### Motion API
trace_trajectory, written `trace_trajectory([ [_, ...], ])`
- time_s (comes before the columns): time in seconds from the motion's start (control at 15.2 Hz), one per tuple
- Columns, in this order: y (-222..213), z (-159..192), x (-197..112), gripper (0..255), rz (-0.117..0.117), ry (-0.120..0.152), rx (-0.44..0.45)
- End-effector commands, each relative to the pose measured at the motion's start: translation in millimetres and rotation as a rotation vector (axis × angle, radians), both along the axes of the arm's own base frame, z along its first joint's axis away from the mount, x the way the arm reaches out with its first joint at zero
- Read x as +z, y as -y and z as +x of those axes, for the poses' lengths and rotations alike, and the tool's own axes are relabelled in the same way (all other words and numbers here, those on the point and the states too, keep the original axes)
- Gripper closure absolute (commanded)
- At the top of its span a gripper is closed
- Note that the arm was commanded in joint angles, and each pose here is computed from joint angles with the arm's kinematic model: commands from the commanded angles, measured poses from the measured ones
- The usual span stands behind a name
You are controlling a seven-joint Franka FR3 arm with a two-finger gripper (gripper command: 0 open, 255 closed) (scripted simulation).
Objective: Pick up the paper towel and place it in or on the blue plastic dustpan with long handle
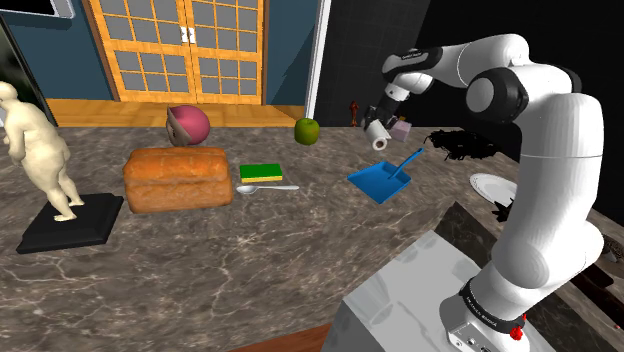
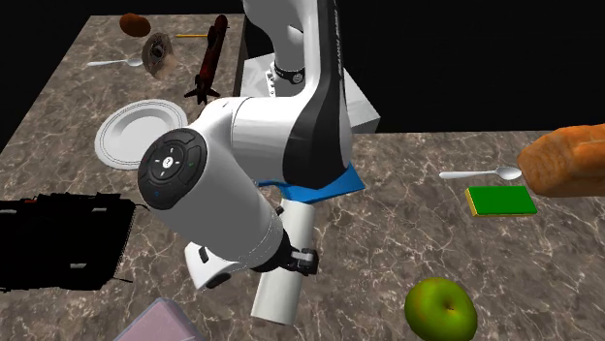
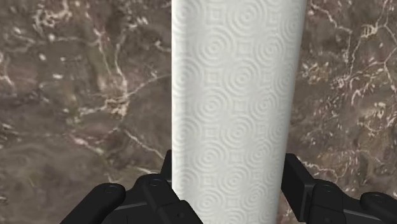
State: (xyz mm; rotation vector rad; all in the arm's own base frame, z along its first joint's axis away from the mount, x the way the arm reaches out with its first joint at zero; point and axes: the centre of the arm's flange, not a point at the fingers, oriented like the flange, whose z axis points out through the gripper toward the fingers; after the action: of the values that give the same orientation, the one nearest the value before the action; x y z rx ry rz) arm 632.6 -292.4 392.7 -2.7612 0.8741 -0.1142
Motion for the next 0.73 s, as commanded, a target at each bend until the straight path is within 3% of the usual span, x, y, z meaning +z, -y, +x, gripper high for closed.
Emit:
trace_trajectory([
  [0.0,-0.3,0.3,11.2,255,0.000,0.000,0.000],
  [0.66,-0.3,0.3,64.0,255,0.000,0.000,0.000],
])
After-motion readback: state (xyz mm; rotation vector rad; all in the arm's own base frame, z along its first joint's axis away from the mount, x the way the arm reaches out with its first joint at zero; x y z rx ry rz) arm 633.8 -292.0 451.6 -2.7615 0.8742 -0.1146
